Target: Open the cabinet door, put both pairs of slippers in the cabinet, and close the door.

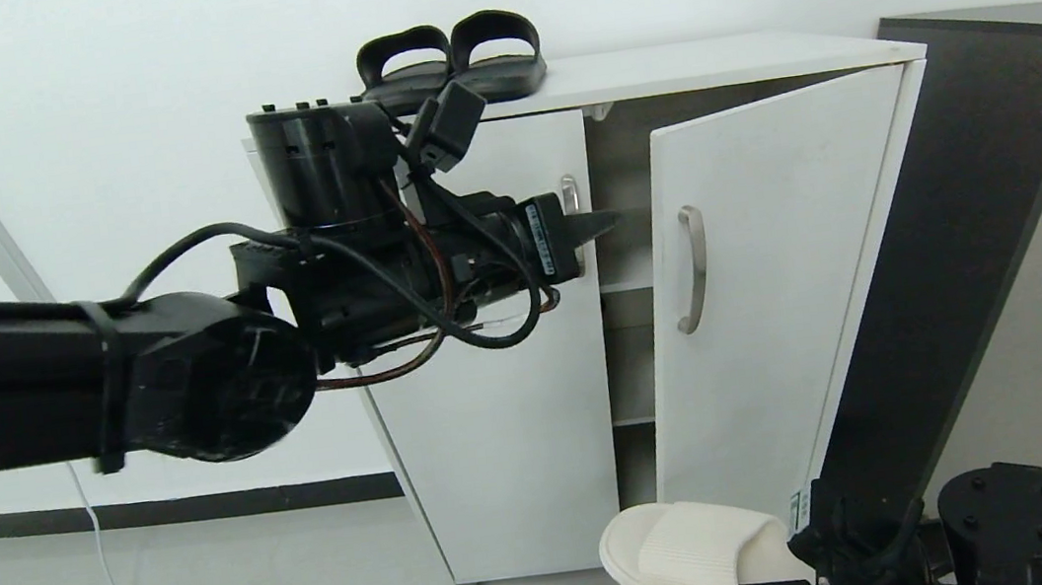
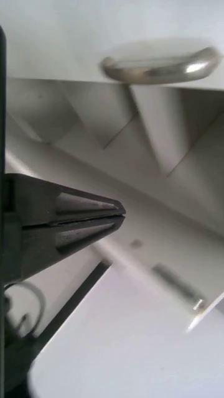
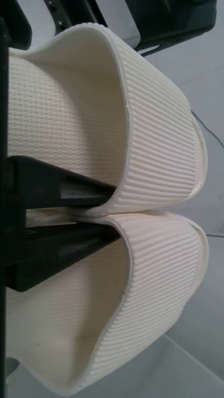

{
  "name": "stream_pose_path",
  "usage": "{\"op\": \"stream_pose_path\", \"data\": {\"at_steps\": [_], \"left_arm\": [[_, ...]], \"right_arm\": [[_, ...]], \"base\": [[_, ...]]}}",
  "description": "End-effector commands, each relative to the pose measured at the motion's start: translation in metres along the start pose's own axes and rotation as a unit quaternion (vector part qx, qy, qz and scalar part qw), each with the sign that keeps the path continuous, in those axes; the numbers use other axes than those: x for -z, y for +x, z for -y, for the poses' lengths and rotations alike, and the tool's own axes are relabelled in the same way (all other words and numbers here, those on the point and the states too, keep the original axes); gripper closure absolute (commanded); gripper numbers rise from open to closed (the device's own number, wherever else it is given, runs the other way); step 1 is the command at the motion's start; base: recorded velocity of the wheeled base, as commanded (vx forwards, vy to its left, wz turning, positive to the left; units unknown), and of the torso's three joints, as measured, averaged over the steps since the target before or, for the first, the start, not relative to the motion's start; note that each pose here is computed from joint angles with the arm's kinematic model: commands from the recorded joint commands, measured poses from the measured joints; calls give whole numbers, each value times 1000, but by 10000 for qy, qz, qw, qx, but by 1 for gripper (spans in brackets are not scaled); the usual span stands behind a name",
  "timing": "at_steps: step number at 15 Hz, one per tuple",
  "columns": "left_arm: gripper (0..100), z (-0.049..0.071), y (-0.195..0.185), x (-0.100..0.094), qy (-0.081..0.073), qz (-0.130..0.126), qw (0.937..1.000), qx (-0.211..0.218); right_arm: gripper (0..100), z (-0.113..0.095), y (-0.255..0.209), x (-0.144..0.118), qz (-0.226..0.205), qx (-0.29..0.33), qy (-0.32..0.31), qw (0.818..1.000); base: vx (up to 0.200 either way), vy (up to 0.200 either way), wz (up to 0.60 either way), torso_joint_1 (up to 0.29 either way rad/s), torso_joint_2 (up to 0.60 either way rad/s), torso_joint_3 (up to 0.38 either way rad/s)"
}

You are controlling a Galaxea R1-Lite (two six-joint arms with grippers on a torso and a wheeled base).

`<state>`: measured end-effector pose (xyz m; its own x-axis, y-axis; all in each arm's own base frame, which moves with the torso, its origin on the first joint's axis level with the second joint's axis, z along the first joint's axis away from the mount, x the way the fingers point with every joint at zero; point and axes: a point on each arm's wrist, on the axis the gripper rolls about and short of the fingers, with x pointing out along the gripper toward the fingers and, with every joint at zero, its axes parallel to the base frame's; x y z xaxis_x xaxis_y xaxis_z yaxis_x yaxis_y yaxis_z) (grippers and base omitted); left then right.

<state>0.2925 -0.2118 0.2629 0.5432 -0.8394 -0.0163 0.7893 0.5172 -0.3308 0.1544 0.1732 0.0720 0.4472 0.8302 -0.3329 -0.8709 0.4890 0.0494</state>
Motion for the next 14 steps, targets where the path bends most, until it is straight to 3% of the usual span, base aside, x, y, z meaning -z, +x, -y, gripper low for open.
{"op": "stream_pose_path", "data": {"at_steps": [1,2,3,8,10,12,14], "left_arm": [[100,-20,32,14,-36,-8,9999,-96],[100,-22,35,15,-61,3,9999,-84],[100,-25,43,15,-266,48,9996,-77],[100,-30,53,18,-297,84,9995,-71],[100,-30,55,18,-292,95,9995,-59],[100,-20,62,23,-269,53,9996,89],[100,-1,67,30,-226,17,9992,329]], "right_arm": [[100,-2,0,2,-53,-37,-2,10000],[100,-2,1,3,-68,-38,2,10000],[100,-3,2,4,-113,-61,5,9999],[100,-6,7,12,-304,-145,20,9994],[100,-8,7,13,-322,-189,6,9993],[100,-9,7,14,-346,-211,3,9992],[100,-9,7,14,-361,-211,7,9991]], "base": [[0,0,0,0,0,0],[0,0,0,0,0,0],[0,0,0,0,0,0],[0,0,0,0,0,0],[-200,0,0,2,2,7],[-200,0,0,-2,5,-2],[-200,0,0,2,7,5]]}}
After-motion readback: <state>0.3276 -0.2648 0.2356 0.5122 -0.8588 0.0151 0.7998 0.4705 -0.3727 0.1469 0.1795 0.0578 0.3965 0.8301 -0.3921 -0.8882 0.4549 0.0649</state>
